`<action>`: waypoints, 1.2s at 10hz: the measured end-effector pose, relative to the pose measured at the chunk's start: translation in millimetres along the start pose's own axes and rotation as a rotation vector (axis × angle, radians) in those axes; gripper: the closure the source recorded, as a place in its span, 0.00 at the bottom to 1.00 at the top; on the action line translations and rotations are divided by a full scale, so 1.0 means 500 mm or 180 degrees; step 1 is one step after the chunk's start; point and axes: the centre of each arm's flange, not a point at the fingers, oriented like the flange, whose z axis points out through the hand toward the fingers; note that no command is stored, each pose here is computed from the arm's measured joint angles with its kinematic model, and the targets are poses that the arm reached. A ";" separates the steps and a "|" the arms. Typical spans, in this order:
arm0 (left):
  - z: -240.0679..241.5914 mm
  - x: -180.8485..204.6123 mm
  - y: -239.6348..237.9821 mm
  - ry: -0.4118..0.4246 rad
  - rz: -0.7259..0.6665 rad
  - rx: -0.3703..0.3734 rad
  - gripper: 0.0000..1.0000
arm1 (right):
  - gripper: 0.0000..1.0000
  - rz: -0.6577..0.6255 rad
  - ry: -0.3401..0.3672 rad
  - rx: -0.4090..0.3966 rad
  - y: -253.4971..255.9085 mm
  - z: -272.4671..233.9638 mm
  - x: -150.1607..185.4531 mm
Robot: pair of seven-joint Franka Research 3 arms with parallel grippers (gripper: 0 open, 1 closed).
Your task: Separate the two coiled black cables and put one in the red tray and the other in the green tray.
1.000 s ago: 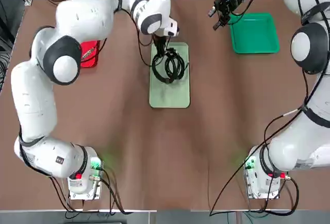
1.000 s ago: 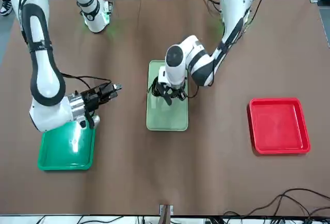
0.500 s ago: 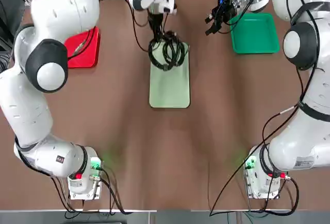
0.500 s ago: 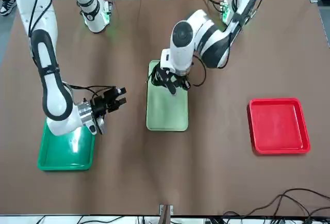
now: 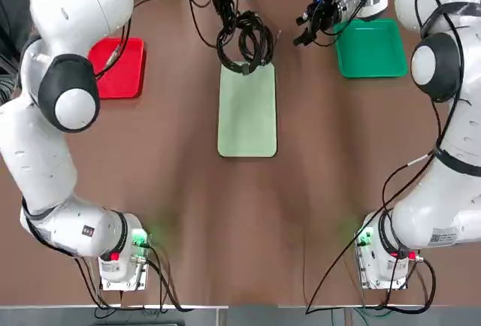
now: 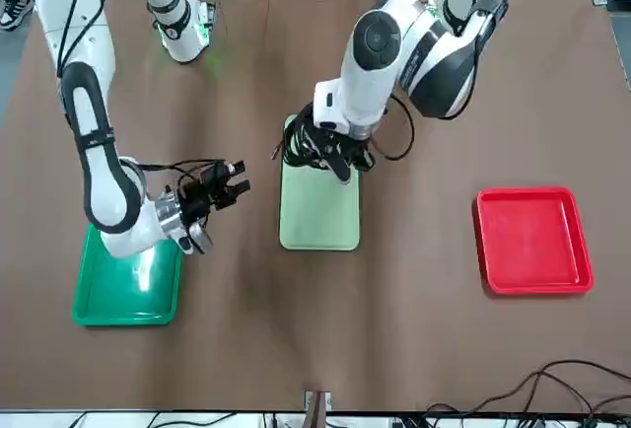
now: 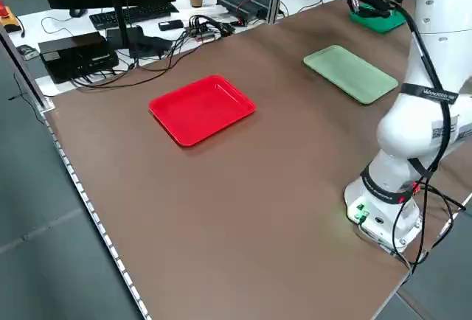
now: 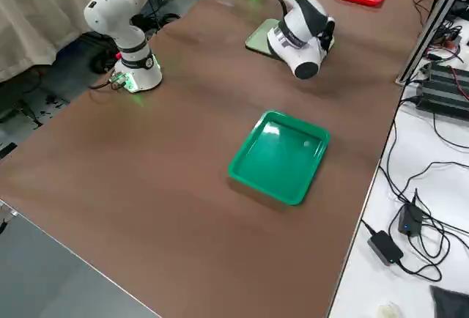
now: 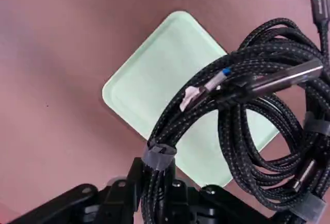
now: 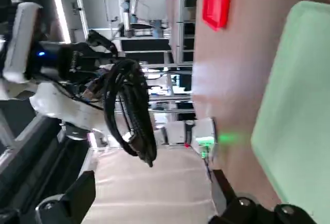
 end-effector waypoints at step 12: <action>-0.004 0.040 0.025 0.0148 -0.0190 -0.0347 0.80 | 0.33 0.0068 0.0036 0.0249 -0.002 0.120 0.019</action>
